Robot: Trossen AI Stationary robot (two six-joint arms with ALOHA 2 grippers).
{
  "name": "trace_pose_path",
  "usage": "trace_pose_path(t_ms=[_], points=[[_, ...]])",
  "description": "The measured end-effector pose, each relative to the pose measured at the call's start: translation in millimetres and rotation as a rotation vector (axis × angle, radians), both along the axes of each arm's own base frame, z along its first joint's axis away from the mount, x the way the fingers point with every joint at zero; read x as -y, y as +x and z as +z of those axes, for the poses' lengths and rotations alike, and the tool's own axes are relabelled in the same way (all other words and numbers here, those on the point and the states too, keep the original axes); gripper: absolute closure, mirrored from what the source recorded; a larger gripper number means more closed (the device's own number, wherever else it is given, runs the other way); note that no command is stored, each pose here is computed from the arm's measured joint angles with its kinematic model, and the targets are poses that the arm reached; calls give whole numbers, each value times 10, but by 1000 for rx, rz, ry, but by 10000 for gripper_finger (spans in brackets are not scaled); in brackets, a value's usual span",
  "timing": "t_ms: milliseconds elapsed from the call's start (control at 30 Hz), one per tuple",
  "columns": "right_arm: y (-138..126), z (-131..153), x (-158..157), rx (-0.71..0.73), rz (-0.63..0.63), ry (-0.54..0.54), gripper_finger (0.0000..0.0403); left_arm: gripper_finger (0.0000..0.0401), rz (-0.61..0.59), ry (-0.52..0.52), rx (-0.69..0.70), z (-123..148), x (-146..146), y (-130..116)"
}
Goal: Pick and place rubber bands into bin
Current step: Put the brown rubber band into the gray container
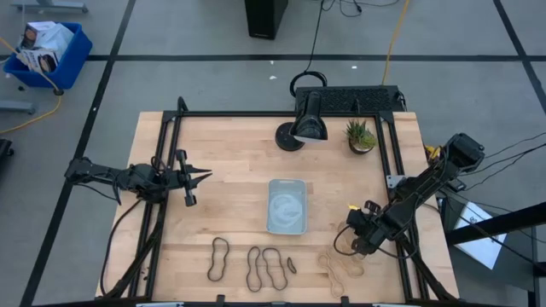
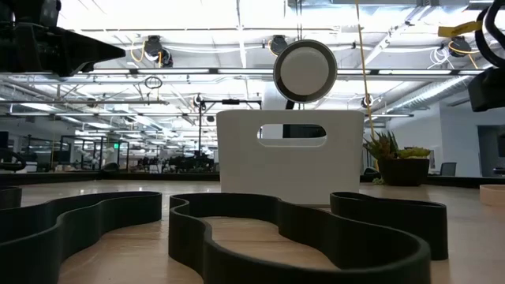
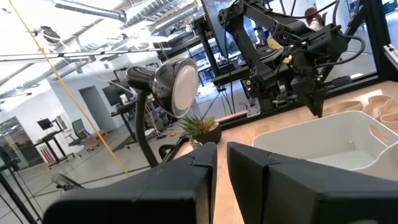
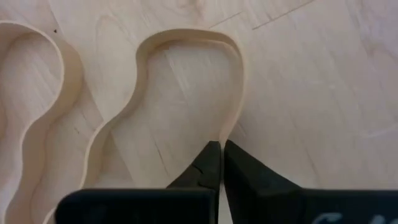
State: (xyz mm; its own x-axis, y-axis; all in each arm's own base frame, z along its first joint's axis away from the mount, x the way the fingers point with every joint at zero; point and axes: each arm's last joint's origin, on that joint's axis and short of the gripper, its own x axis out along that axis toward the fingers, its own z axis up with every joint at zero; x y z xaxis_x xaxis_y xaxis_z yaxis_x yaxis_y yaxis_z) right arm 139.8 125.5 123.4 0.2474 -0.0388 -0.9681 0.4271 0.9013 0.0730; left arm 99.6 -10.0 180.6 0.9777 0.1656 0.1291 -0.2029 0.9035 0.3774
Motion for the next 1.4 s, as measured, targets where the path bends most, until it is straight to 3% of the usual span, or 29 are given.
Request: trace_pose_path(t_ms=[200, 367, 767, 1000, 1200, 1400], points=[[2, 112, 51, 104, 28, -82, 401, 354, 0, 0, 0, 0, 0, 0], [56, 387, 49, 197, 46, -174, 401, 354, 0, 1, 1, 2, 0, 0], [308, 1136, 60, 548, 145, -525, 402, 354, 0, 1, 1, 1, 0, 0], [593, 1430, 101, 747, 209, -666, 402, 354, 0, 0, 1, 2, 0, 0], [833, 1603, 140, 875, 309, -708, 403, 354, 0, 0, 1, 1, 0, 0], [1090, 1504, 253, 880, 380, -676, 403, 354, 0, 0, 2, 2, 0, -1]])
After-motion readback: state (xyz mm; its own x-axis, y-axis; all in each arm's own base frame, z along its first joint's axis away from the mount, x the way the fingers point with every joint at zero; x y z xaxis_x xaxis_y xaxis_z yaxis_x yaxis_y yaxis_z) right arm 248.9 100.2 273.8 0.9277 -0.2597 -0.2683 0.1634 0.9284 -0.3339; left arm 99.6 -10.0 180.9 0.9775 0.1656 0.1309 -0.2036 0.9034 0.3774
